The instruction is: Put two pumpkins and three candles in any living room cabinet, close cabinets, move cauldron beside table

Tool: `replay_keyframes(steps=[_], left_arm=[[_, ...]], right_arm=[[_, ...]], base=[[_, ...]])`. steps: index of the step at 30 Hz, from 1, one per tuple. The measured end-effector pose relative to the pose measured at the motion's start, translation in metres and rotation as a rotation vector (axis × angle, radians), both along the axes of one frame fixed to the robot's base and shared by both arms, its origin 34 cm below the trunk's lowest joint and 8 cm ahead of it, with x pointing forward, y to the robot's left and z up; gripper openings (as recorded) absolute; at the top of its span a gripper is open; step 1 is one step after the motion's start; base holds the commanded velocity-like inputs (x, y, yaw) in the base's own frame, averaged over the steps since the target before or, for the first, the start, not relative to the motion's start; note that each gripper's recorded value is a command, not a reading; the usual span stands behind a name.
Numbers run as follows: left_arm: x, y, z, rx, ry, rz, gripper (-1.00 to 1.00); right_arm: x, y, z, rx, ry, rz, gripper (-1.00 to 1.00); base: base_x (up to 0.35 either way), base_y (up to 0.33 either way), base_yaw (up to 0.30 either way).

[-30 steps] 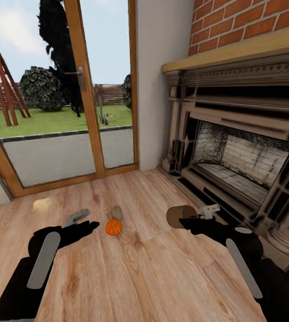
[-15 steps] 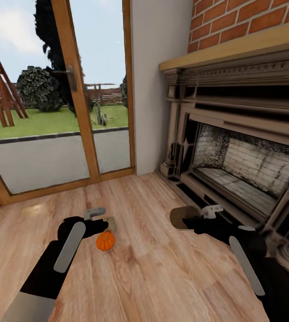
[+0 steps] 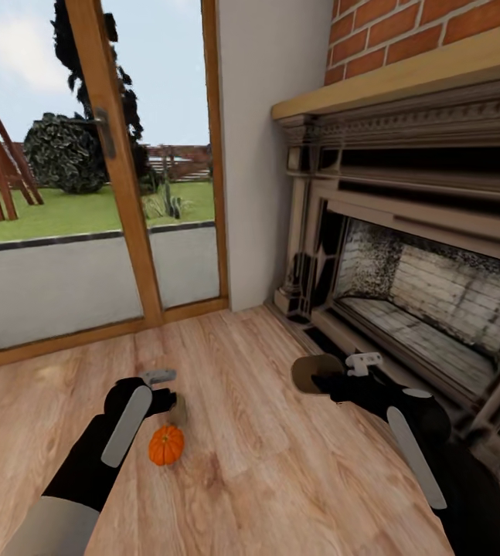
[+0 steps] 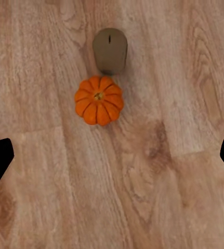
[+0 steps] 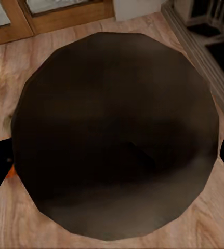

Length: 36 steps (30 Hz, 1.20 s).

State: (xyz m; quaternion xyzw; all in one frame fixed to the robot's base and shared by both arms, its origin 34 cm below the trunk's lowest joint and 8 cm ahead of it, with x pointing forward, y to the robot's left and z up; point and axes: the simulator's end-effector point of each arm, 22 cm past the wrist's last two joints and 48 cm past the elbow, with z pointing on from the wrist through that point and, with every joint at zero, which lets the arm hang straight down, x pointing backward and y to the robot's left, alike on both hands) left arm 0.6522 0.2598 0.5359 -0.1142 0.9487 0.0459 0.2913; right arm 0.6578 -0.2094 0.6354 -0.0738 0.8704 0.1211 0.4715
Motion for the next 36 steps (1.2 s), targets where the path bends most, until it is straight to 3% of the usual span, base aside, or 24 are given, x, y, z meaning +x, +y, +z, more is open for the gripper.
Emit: replay_keyframes(steps=[4, 8, 24, 32, 36], left_arm=[[0.0, 0.007, 0.0, 0.021, 0.002, 0.017, 1.0], [-0.001, 0.01, -0.005, 0.023, 0.011, 0.025, 1.0], [-0.008, 0.012, -0.044, 0.015, 0.078, 0.059, 1.0], [-0.001, -0.005, -0.054, -0.047, 0.08, 0.027, 1.0], [0.005, -0.003, -0.063, -0.055, 0.08, 0.054, 1.0]], right_arm=[[0.003, -0.008, -0.002, -0.027, 0.0, -0.064, -1.0], [0.005, -0.01, -0.002, -0.036, -0.002, -0.084, -1.0], [0.004, -0.011, -0.003, -0.034, 0.001, -0.087, -1.0], [0.003, -0.009, -0.005, -0.032, 0.004, -0.085, -1.0], [0.002, -0.009, -0.006, -0.034, 0.005, -0.083, -1.0]], base=[[0.338, 0.057, 0.0], [0.328, 0.13, 0.0], [0.307, 0.176, 0.0], [0.302, 0.14, 0.0], [0.231, 0.041, 0.0]])
